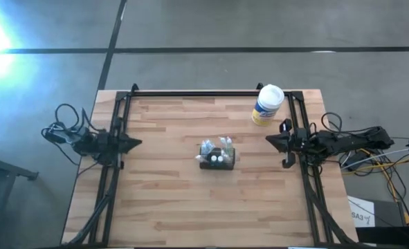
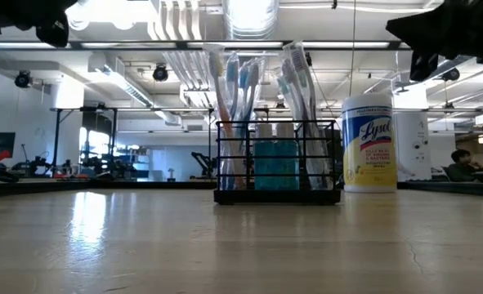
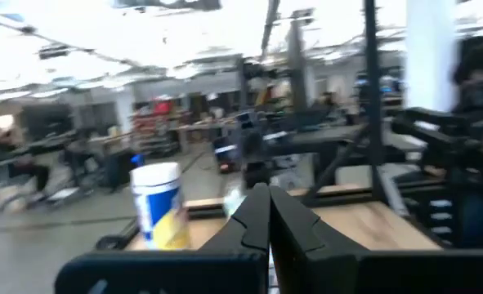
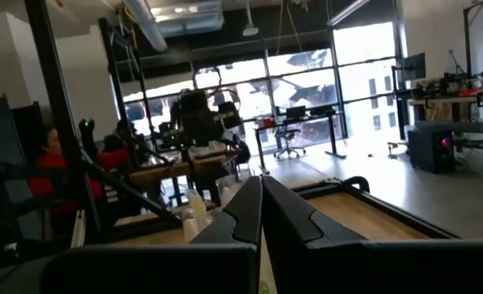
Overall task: Pick & Place toothbrushing station
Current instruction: Return to Home Position
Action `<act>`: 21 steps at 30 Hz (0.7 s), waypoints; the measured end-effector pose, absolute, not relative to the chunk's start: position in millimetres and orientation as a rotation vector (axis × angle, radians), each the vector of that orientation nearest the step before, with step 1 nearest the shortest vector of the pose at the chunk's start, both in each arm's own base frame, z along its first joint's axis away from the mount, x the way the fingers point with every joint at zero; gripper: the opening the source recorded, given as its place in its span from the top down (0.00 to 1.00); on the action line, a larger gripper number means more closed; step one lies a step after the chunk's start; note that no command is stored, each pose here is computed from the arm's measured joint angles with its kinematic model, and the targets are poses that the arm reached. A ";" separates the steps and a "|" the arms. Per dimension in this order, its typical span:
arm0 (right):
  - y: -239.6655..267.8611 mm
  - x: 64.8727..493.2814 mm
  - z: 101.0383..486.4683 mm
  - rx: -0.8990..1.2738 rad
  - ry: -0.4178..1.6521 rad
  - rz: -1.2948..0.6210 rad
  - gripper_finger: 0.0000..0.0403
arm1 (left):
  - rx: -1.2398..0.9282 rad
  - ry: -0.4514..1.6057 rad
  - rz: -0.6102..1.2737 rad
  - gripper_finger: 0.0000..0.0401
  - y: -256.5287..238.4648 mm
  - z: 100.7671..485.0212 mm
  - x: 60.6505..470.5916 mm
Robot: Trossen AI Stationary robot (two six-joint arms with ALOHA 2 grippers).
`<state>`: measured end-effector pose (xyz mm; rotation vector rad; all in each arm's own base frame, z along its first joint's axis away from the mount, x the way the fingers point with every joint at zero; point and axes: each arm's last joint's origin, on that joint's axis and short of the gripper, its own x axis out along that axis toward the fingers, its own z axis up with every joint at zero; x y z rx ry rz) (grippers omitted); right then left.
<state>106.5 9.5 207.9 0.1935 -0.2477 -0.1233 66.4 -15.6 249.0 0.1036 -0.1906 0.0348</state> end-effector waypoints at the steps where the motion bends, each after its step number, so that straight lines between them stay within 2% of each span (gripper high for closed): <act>1: 9.4 105.6 205.2 0.195 -0.260 -0.121 0.98 | 0.113 -0.199 0.013 0.99 -16.8 246.7 67.7; 7: 8.8 102.6 192.3 0.197 -0.262 -0.122 0.98 | 0.123 -0.234 -0.041 1.00 -21.3 234.0 74.3; 12: 8.8 102.2 192.5 0.186 -0.263 -0.118 0.98 | 0.151 -0.255 -0.158 1.00 -27.2 219.8 79.6; 21: 9.2 104.4 183.9 0.194 -0.174 -0.122 0.98 | 0.113 -0.195 -0.189 0.99 -31.5 187.7 88.7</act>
